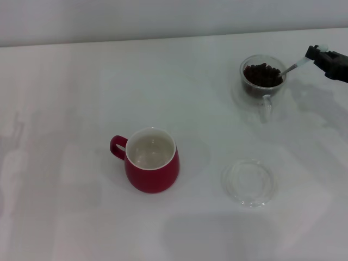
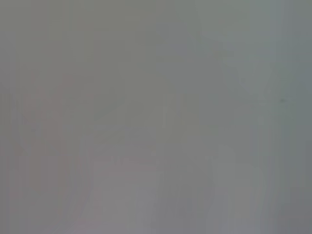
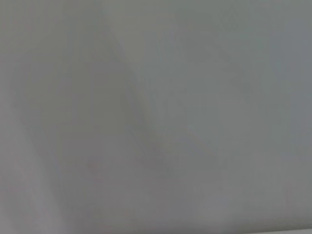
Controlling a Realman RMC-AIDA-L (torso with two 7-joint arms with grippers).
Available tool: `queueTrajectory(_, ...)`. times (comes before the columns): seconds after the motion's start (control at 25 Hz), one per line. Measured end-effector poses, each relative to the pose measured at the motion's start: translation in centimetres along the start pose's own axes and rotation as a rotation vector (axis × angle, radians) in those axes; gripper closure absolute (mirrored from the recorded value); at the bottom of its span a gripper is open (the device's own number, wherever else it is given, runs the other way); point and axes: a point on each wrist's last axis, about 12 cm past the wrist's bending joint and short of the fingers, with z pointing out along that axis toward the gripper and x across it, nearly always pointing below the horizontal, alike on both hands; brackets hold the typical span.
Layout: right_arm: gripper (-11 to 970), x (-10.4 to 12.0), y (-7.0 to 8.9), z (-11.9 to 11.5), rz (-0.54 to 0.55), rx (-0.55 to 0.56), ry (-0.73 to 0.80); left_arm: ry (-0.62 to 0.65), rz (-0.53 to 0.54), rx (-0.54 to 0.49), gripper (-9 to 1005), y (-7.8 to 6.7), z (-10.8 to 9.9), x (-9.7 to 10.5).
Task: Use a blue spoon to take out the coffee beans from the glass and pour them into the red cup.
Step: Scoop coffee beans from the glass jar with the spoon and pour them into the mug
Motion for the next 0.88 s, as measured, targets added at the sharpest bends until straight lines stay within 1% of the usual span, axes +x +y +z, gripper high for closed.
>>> queueTrajectory(0.4,782,-0.6,-0.1,0.4,0.128,0.015,0.044,0.002,-0.002,-0.004,196,0.1,-0.3,0.1)
queueTrajectory(0.88,778,-1.2,0.0,0.6,0.261,0.01,0.035,-0.002,0.001,-0.007,197,0.2,-0.4,0.0)
